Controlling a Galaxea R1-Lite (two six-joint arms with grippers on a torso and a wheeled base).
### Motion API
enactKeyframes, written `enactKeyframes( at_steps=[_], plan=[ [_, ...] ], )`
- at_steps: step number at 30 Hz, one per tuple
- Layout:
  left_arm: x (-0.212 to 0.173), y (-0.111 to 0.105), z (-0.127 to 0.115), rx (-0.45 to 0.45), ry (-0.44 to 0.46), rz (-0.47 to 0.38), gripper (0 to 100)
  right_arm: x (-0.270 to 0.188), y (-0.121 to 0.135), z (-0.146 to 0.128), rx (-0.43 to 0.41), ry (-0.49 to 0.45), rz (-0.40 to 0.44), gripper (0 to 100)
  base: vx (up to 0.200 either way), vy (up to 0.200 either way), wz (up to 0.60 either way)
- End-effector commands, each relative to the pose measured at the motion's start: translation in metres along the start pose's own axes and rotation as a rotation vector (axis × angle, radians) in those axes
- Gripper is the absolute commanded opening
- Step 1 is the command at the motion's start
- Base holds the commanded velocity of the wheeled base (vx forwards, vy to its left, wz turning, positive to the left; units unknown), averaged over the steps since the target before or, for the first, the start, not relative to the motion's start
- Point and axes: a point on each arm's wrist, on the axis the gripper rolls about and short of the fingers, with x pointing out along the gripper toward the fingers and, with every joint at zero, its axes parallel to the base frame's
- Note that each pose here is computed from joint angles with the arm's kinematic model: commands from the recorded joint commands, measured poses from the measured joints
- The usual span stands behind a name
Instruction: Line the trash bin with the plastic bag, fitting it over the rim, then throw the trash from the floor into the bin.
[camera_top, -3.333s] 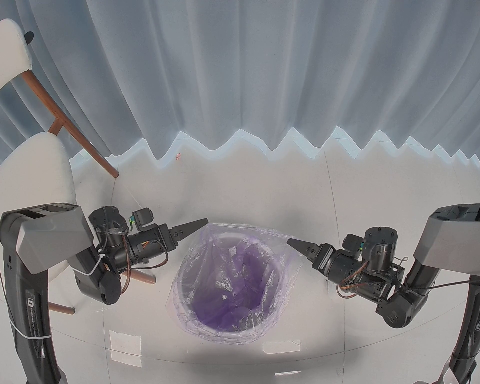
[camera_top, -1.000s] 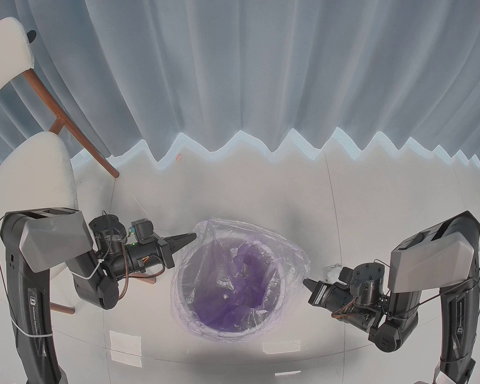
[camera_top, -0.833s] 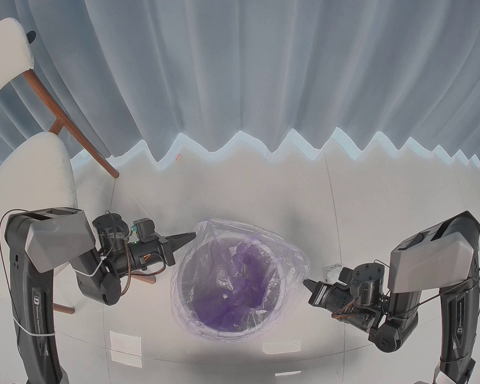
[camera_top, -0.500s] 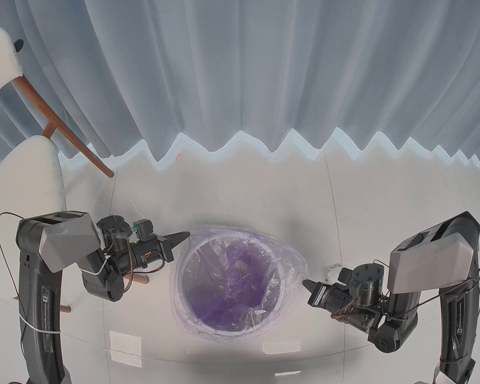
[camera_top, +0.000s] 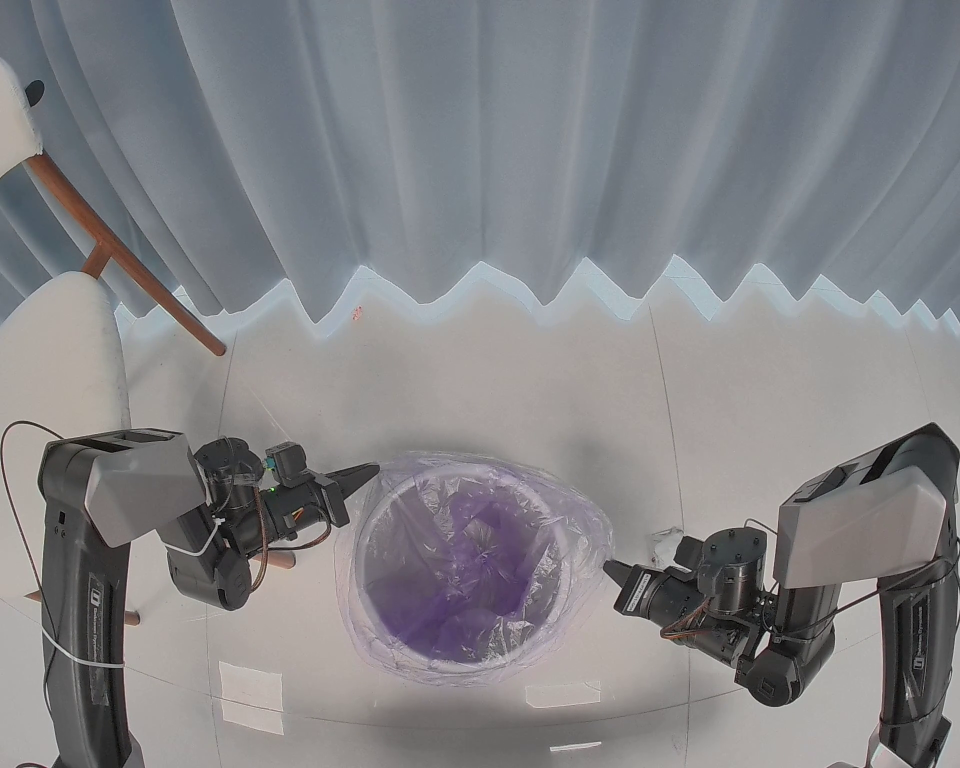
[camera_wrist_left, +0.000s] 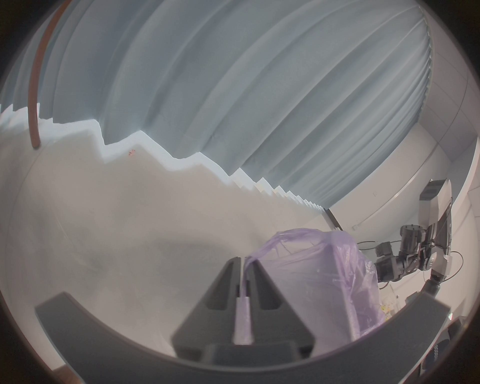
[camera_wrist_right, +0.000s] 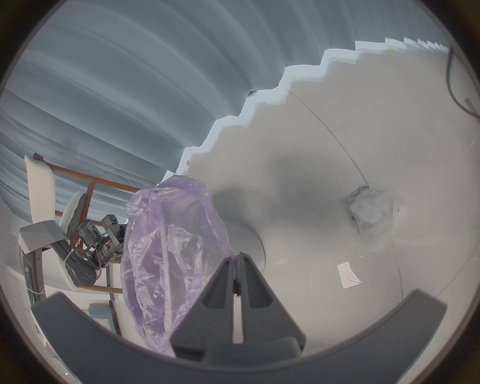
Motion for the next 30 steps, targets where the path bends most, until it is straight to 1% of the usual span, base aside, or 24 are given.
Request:
enactKeyframes(
  at_steps=[1,2,5,7,8,9,10,11,12,14,15,16,19,20,22,23,24,25,26,27,30],
  plan=[
    [0.0,-0.011,0.0,0.008,-0.018,0.033,100,-0.001,0.001,0.001,0.001,-0.009,0.006,0,0.0,0.0,0.0],
    [0.001,-0.012,-0.001,0.01,-0.022,0.043,100,-0.002,0.001,0.001,0.003,-0.007,0.005,100,0.0,0.0,0.0],
    [0.0,-0.014,0.004,0.017,-0.037,0.045,100,-0.003,0.001,0.001,0.012,-0.009,0.006,100,0.0,0.0,0.0],
    [-0.005,-0.017,0.018,0.028,-0.064,0.043,100,-0.006,0.004,0.006,0.048,-0.025,0.018,100,0.0,0.0,0.0],
    [-0.007,-0.018,0.022,0.022,-0.069,0.043,100,-0.008,0.007,0.009,0.071,-0.033,0.027,100,0.0,0.0,0.0],
    [-0.007,-0.018,0.022,0.022,-0.069,0.043,100,-0.008,0.007,0.009,0.071,-0.033,0.027,100,0.0,0.0,0.0],
    [-0.01,-0.023,0.033,0.005,-0.092,0.038,100,-0.014,0.01,0.014,0.122,-0.033,0.049,100,0.0,0.0,0.0],
    [-0.01,-0.024,0.036,0.002,-0.097,0.036,100,-0.015,0.011,0.014,0.128,-0.03,0.054,100,0.0,0.0,0.0],
    [-0.015,-0.031,0.049,-0.025,-0.12,0.025,100,-0.021,0.013,0.017,0.151,-0.009,0.089,100,0.0,0.0,0.0],
    [-0.023,-0.043,0.063,-0.057,-0.138,0.011,100,-0.029,0.014,0.019,0.162,0.01,0.112,100,0.0,0.0,0.0],
    [-0.025,-0.046,0.066,-0.06,-0.143,0.006,100,-0.031,0.014,0.02,0.166,0.012,0.114,100,0.0,0.0,0.0],
    [-0.03,-0.055,0.074,-0.069,-0.156,-0.005,100,-0.035,0.015,0.021,0.173,0.016,0.123,100,0.0,0.0,0.0],
    [-0.04,-0.073,0.091,-0.053,-0.181,-0.028,100,-0.041,0.021,0.028,0.202,-0.002,0.15,100,0.0,0.0,0.0],
    [-0.044,-0.081,0.096,-0.044,-0.192,-0.041,100,-0.045,0.024,0.032,0.231,-0.007,0.17,100,0.0,0.0,0.0],
    [-0.053,-0.097,0.106,-0.029,-0.205,-0.064,100,-0.058,0.032,0.042,0.33,0.004,0.237,100,0.0,0.0,0.0],
    [-0.059,-0.105,0.112,-0.018,-0.214,-0.078,100,-0.069,0.035,0.046,0.384,0.029,0.279,100,0.0,0.0,0.0],
    [-0.064,-0.111,0.116,-0.01,-0.219,-0.092,100,-0.078,0.035,0.049,0.416,0.052,0.307,100,0.0,0.0,0.0],
    [-0.069,-0.118,0.122,0.005,-0.228,-0.114,100,-0.088,0.033,0.05,0.43,0.079,0.325,100,0.0,0.0,0.0],
    [-0.069,-0.118,0.122,0.005,-0.228,-0.114,100,-0.088,0.033,0.05,0.43,0.079,0.325,100,0.0,0.0,0.0],
    [-0.079,-0.13,0.137,0.044,-0.264,-0.147,100,-0.099,0.028,0.043,0.383,0.12,0.317,100,0.0,0.0,0.0],
    [-0.093,-0.146,0.163,0.103,-0.341,-0.177,100,-0.094,0.019,0.032,0.214,0.121,0.255,100,0.0,0.0,0.0]
  ],
)
